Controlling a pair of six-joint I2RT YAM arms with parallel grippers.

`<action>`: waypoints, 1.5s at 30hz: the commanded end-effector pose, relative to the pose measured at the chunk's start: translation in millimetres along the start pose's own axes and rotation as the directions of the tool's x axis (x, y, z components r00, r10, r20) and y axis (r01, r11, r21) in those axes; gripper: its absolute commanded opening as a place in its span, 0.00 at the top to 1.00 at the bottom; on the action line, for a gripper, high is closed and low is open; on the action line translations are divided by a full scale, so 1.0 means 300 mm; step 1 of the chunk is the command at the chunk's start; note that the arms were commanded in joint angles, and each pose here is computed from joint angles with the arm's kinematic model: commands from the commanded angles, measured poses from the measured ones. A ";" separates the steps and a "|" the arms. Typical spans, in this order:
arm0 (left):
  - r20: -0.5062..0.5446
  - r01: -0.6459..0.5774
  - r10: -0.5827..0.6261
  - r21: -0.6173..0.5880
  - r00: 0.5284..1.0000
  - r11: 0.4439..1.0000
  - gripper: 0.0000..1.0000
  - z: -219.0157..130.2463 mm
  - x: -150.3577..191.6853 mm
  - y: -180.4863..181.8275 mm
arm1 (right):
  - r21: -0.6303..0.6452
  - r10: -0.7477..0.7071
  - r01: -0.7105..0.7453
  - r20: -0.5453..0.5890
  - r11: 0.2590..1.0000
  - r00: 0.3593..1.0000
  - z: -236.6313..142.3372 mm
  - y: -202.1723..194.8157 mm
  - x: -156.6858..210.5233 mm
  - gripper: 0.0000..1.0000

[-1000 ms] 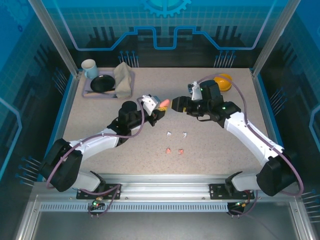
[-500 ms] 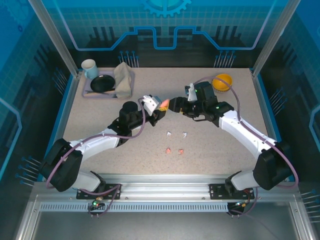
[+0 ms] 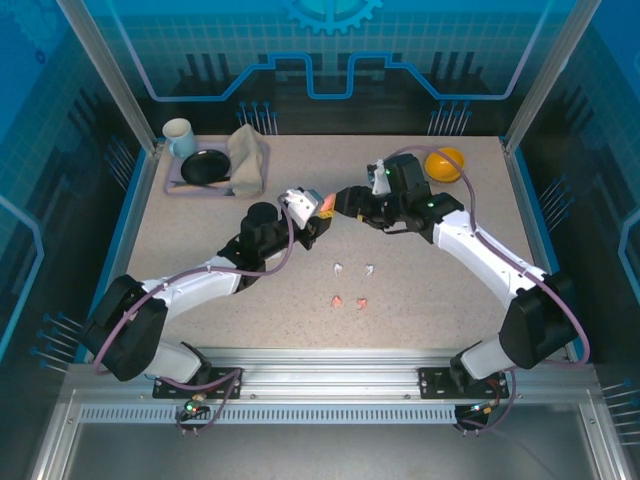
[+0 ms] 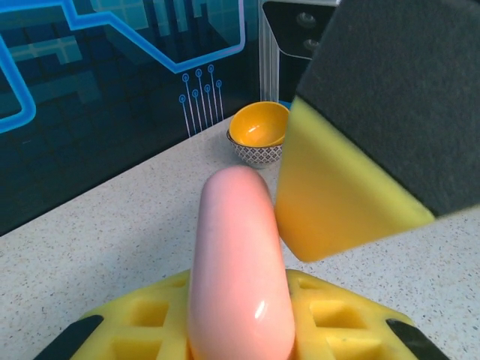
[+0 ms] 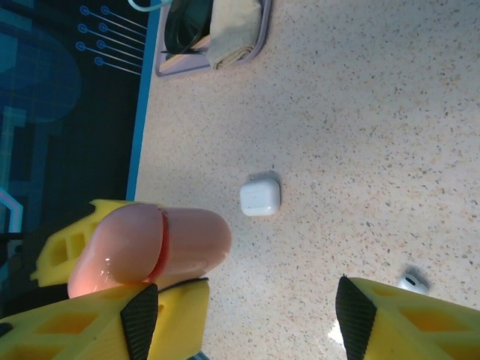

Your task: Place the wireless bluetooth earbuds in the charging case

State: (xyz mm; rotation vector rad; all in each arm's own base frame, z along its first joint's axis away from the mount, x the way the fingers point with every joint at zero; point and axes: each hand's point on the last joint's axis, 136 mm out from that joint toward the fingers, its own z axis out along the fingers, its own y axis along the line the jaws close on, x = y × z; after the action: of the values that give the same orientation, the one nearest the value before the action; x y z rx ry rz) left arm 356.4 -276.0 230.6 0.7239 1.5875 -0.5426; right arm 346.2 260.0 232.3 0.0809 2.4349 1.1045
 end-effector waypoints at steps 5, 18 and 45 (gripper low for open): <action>-0.018 0.009 -0.006 0.179 1.000 0.984 1.00 0.009 0.030 -0.160 | -0.126 -0.015 0.034 0.142 0.991 0.990 -0.059 0.140 -0.160 0.33; 0.021 0.092 -0.096 0.139 0.995 0.986 1.00 -0.001 0.004 -0.133 | -0.051 0.003 0.005 0.154 0.999 0.988 -0.130 0.018 -0.098 0.32; -0.313 0.834 -0.781 0.317 0.541 0.451 1.00 0.047 -0.312 -0.039 | -0.420 0.117 0.045 0.352 0.906 0.929 -0.263 0.125 -0.207 0.32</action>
State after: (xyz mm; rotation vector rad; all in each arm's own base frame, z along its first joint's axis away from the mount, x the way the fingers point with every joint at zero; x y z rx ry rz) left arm 367.9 -301.4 311.1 0.2927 1.8920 -1.5024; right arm 357.0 206.8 293.0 0.1806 1.9581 1.3952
